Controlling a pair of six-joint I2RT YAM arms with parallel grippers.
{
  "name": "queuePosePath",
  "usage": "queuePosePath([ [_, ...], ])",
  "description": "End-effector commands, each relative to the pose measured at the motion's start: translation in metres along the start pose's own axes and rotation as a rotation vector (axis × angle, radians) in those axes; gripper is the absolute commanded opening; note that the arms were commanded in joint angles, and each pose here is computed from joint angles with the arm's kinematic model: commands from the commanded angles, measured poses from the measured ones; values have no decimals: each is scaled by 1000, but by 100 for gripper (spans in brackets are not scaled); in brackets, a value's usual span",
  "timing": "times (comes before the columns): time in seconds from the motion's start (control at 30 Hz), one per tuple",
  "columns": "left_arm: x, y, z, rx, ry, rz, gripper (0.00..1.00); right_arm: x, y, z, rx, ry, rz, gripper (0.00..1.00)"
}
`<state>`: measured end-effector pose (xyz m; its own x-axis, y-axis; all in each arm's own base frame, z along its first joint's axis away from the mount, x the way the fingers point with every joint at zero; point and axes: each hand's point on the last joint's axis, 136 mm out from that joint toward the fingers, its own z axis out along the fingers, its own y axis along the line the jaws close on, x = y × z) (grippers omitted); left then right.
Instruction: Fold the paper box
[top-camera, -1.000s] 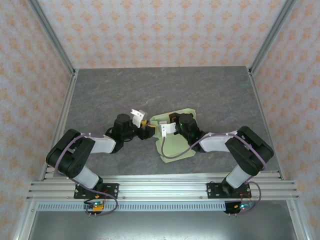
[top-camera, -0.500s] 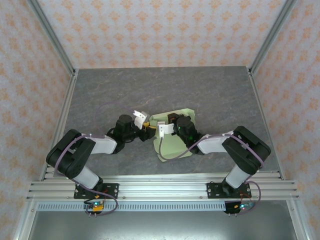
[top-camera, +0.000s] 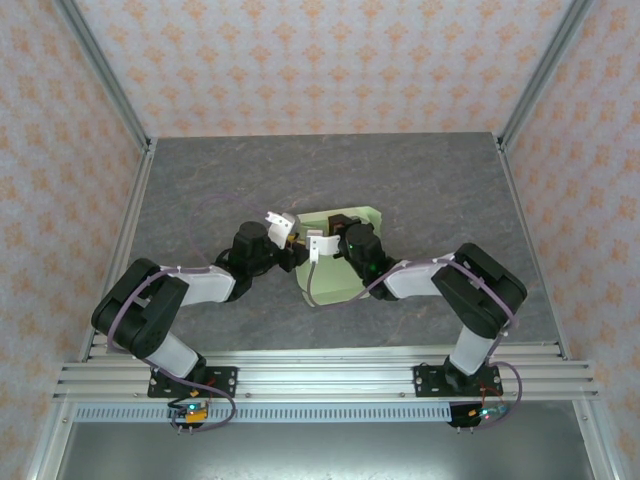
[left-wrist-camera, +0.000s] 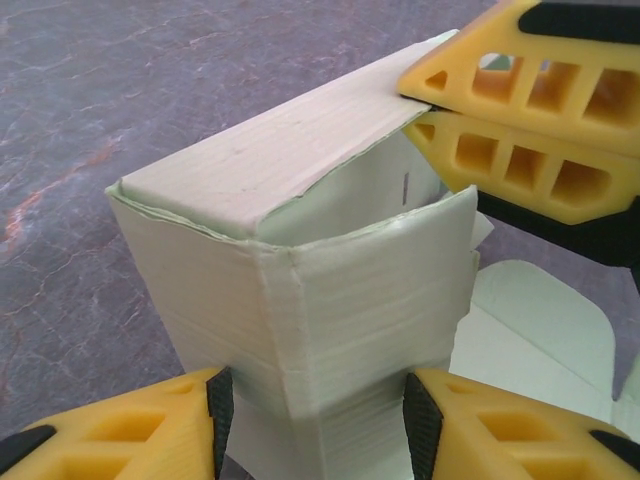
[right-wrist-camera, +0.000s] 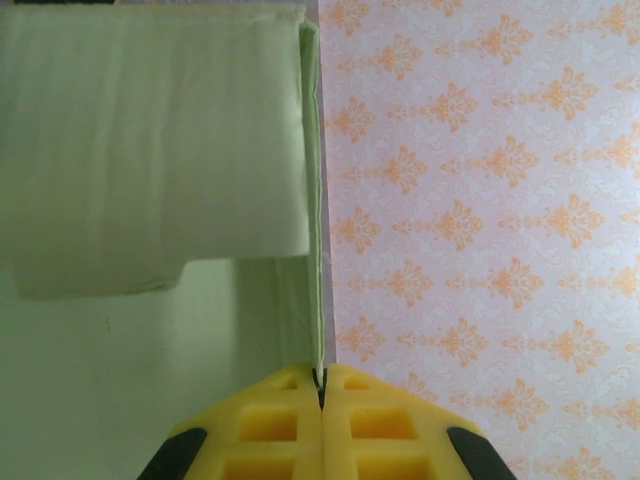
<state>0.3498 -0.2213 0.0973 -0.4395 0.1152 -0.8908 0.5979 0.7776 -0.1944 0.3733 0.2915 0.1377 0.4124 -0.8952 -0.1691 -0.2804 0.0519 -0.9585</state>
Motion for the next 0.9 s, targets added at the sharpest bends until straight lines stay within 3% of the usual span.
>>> queuePosePath([
  [0.0, -3, 5, 3, -27, -22, 37, 51, -2, 13, -4, -5, -13, 30, 5],
  [0.23, 23, 3, 1, -10, 20, 17, 52, 7, 33, -10, -42, 13, 21, 7],
  [0.43, 20, 0, 3, 12, 3, -3, 53, -4, 25, -13, -1, 10, 18, 10],
  [0.7, 16, -5, -14, -8, -26, 52, 68, -18, 10, -13, 69, 18, 47, 10],
  [0.87, 15, 10, -17, -99, -39, 53, 57, -21, 9, -11, 71, 12, 43, 10],
])
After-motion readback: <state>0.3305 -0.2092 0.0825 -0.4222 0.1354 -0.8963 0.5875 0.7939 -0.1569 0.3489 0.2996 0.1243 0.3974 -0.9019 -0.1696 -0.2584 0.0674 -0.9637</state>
